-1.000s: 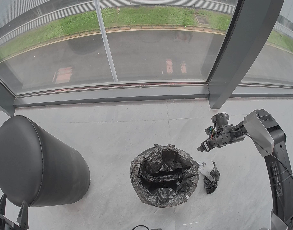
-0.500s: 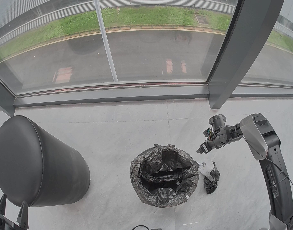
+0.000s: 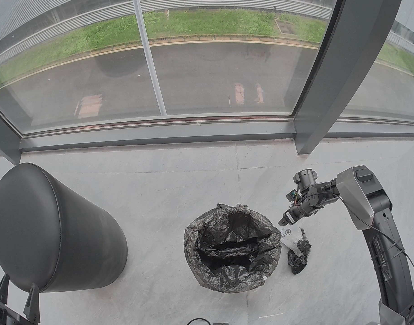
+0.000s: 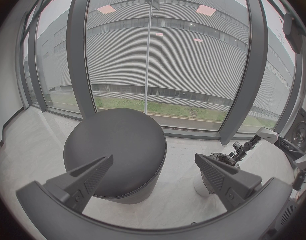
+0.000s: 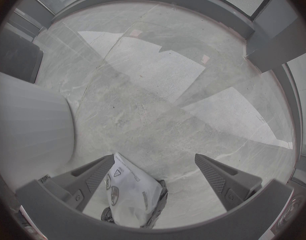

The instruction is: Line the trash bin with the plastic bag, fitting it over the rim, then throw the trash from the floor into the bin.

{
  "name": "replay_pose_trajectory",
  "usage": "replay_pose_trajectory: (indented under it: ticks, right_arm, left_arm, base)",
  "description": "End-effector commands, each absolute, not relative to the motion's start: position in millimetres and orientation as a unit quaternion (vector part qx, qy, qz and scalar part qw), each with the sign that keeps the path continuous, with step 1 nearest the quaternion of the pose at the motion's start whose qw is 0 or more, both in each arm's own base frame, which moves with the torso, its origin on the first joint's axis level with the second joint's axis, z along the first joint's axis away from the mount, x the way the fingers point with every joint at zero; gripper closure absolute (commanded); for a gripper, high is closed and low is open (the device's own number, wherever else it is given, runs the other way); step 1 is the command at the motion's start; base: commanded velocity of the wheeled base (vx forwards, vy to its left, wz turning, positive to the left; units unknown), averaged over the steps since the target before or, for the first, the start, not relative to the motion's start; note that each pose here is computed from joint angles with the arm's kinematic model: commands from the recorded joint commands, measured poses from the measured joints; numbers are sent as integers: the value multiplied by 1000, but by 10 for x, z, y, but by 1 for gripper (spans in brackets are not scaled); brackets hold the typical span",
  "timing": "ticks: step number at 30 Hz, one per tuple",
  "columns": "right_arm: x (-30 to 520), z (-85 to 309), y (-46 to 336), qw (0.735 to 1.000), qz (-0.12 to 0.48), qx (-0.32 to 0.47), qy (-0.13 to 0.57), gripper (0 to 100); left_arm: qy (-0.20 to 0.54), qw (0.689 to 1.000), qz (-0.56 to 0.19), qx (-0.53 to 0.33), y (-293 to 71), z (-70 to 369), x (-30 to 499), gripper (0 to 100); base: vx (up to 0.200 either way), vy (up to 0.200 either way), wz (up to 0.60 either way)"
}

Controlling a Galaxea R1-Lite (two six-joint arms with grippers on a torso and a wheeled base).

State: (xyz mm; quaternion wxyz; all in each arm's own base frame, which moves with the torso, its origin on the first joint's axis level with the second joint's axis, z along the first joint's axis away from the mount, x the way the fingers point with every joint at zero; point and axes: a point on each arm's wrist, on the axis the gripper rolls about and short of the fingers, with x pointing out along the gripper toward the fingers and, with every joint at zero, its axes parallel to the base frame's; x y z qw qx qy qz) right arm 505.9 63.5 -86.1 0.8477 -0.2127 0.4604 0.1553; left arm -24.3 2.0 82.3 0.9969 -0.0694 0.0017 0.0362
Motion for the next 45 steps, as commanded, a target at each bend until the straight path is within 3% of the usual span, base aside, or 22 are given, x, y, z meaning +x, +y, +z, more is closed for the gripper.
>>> replay_pose_trajectory:
  ticks: [1, 14, 34, 35, 45]
  right_arm:
    - [5080, -845, 635, 844, 158, -215, 465, 0]
    - [4870, -1111, 616, 781, 177, -209, 562, 0]
    - [4862, -1178, 562, 778, 172, -204, 568, 0]
    - [4862, -1178, 562, 778, 172, -204, 568, 100]
    - [4859, -1199, 562, 779, 169, -202, 570, 100]
  left_arm:
    - [-4, 997, 36, -70, 21, 820, -253, 0]
    - [-4, 997, 36, -70, 21, 820, -253, 0]
    - [-3, 997, 36, -70, 21, 821, -251, 0]
    - [-4, 997, 36, -70, 21, 820, -253, 0]
    - [-4, 997, 36, -71, 21, 822, -251, 0]
  base:
    - [0, 0, 0]
    - [0, 0, 0]
    - [0, 0, 0]
    - [0, 0, 0]
    - [0, 0, 0]
